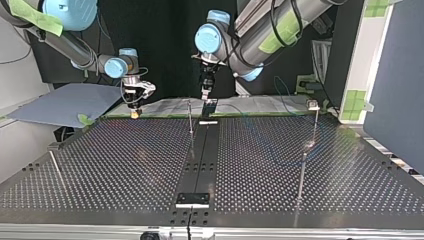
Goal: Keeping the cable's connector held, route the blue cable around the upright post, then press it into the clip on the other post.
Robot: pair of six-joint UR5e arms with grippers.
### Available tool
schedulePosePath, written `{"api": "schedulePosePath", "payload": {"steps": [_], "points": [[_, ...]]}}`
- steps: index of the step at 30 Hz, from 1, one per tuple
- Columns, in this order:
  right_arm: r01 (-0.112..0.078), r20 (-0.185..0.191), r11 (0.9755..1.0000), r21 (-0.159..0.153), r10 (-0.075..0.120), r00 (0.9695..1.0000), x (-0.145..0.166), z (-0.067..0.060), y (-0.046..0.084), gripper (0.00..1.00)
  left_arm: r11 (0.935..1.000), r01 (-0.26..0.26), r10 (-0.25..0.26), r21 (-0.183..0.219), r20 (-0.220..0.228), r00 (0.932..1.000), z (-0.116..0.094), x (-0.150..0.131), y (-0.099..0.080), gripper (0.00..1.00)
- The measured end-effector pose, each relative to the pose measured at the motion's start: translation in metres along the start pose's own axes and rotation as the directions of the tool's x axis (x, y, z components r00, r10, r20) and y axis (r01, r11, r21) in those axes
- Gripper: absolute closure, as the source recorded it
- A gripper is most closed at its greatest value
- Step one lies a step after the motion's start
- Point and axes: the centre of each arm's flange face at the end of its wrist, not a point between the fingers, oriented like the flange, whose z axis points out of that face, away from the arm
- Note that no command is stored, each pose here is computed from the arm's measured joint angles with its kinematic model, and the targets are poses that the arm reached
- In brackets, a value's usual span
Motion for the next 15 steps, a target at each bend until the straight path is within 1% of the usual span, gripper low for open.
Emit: {"api": "schedulePosePath", "payload": {"steps": [3,10,15], "points": [[0.0,0.0,1.0,0.0,0.0,1.0,0.0,0.0,0.0,1.0,0.9997,0.015,-0.015,-0.017,0.007,0.9999,-0.011,-0.005,0.005,0.0],[-0.001,0.0,1.0,0.005,0.001,1.0,0.0,0.0,-0.001,1.0,0.9973,-0.001,0.002,-0.073,0.017,0.9999,-0.036,-0.016,0.02,0.0],[-0.003,0.001,0.9999,0.017,0.003,1.0,0.0,0.0,-0.002,1.0,0.9962,0.016,-0.014,-0.085,0.022,0.9997,-0.053,-0.022,0.028,0.0]]}}
